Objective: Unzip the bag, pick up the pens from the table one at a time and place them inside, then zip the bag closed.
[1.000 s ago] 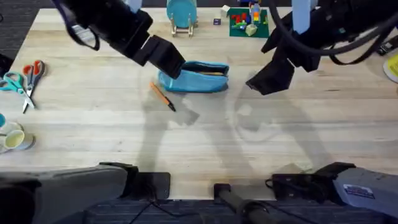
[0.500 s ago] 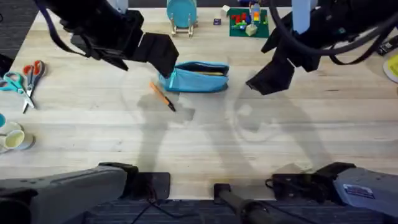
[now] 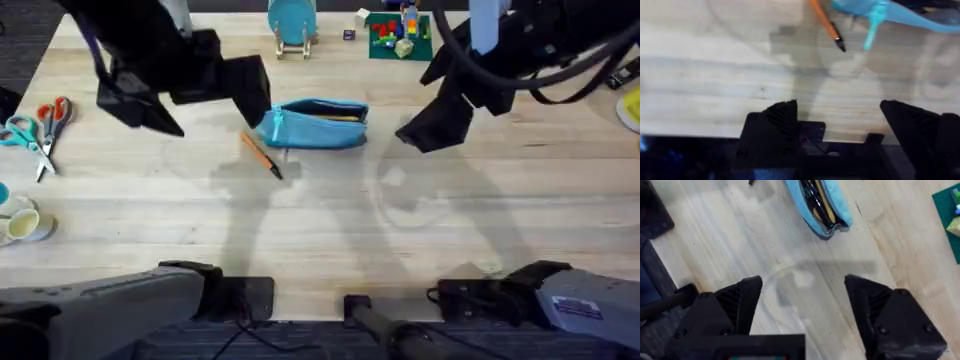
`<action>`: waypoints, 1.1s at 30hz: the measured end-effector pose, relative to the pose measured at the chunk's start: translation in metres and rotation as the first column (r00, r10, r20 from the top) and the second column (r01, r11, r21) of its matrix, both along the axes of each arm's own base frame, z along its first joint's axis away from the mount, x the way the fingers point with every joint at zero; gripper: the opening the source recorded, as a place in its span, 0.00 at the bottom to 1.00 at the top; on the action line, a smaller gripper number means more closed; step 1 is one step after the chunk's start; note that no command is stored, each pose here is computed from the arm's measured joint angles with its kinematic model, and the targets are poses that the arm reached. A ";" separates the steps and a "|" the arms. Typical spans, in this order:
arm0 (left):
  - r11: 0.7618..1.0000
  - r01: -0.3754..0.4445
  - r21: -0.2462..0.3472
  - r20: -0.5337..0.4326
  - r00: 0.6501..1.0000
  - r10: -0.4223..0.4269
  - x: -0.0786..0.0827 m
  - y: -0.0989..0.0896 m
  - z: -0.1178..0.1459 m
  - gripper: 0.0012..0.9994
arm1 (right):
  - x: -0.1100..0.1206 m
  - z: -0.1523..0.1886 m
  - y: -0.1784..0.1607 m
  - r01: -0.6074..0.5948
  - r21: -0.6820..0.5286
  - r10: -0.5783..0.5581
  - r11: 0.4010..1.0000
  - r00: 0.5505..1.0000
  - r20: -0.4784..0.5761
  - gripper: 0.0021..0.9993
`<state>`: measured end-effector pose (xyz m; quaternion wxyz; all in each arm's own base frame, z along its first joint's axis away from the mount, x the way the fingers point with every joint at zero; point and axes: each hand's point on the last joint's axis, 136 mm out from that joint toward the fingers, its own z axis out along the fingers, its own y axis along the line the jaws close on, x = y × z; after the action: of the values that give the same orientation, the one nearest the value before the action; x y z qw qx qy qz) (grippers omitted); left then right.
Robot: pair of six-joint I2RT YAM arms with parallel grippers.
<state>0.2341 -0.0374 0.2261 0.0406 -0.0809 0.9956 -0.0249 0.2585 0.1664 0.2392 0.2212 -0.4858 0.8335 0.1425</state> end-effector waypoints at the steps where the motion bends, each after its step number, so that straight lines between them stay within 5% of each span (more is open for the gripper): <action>1: 0.999 -0.039 0.005 -0.013 0.999 0.039 -0.002 0.001 -0.004 1.00 | 0.000 0.000 0.000 0.000 0.000 0.000 1.000 1.000 0.000 1.00; 6: 0.965 -0.263 0.019 -0.052 0.963 0.264 -0.007 0.005 -0.013 1.00 | 0.000 0.000 0.000 0.000 0.000 0.000 1.000 1.000 0.000 1.00; 13: 0.844 -0.536 0.022 -0.070 0.841 0.536 -0.009 0.006 -0.017 0.99 | 0.000 0.000 0.000 0.000 0.000 0.000 1.000 1.000 0.000 1.00; 19: 0.759 -0.650 0.022 -0.073 0.756 0.650 -0.010 0.006 -0.017 0.99 | 0.000 0.000 0.000 0.000 0.000 0.000 1.000 1.000 0.000 1.00; 26: 0.728 -0.684 0.048 -0.082 0.723 0.686 -0.011 0.008 -0.033 0.99 | 0.000 0.000 0.000 0.000 0.000 0.000 1.000 1.000 0.000 1.00; 33: 0.729 -0.680 0.078 -0.097 0.723 0.684 -0.012 0.009 -0.066 0.99 | 0.000 0.000 0.000 0.000 0.000 0.000 1.000 1.000 0.000 1.00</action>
<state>0.2217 -0.0281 0.1604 -0.0108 -0.4418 0.8969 0.0152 0.2585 0.1664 0.2392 0.2212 -0.4858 0.8335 0.1425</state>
